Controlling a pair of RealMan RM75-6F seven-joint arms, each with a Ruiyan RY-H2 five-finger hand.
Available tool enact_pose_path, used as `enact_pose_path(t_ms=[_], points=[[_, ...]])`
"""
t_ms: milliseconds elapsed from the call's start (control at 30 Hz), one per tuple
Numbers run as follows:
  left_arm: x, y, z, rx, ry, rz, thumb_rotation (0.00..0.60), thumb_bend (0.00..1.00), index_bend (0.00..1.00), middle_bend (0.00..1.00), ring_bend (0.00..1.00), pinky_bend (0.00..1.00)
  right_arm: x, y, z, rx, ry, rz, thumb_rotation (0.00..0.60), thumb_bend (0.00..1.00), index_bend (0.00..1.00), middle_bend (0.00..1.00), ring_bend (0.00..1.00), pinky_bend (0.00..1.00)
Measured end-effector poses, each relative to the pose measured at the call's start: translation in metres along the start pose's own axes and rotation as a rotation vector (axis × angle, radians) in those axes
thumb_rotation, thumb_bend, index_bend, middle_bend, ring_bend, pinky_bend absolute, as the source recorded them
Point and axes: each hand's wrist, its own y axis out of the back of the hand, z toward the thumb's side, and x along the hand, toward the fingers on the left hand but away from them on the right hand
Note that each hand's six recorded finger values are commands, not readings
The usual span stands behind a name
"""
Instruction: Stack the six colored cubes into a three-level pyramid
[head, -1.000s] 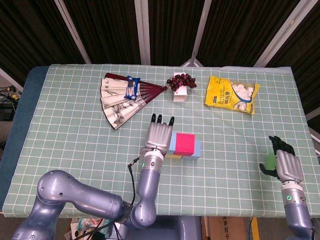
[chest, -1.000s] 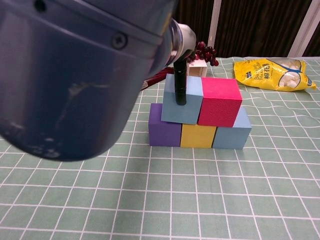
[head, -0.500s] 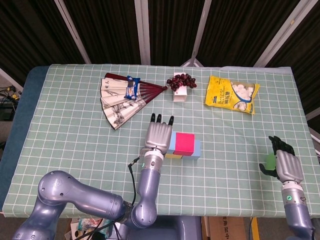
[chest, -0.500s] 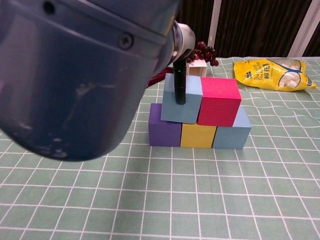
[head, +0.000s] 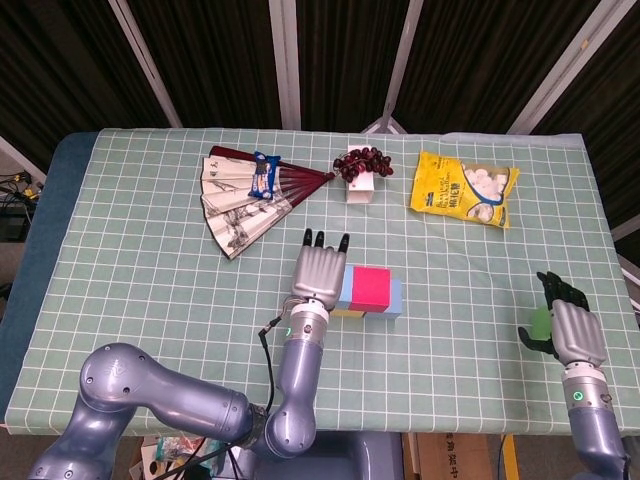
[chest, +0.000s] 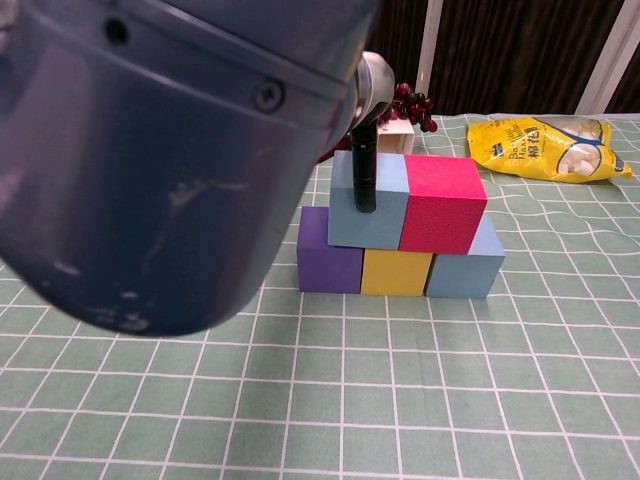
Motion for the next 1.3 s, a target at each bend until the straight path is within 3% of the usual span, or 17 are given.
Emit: enact_pose_path(t_ms=[1033, 1300], points=[[0.004, -0.0048, -0.0001, -0.005, 0.0, -0.004, 0.6, 0.28, 0.0, 0.48, 0.09, 0.07, 0.0, -0.0006, -0.0004, 0.005, -0.001, 0.001, 0.6, 0.34, 0.0, 0.0, 0.0, 0.0], [0.0036, -0.0064, 0.0005, -0.003, -0.003, -0.01, 0.6, 0.26, 0.0, 0.44, 0.09, 0.07, -0.0003, -0.0007, -0.0004, 0.006, -0.001, 0.001, 0.6, 0.34, 0.0, 0.0, 0.0, 0.0]])
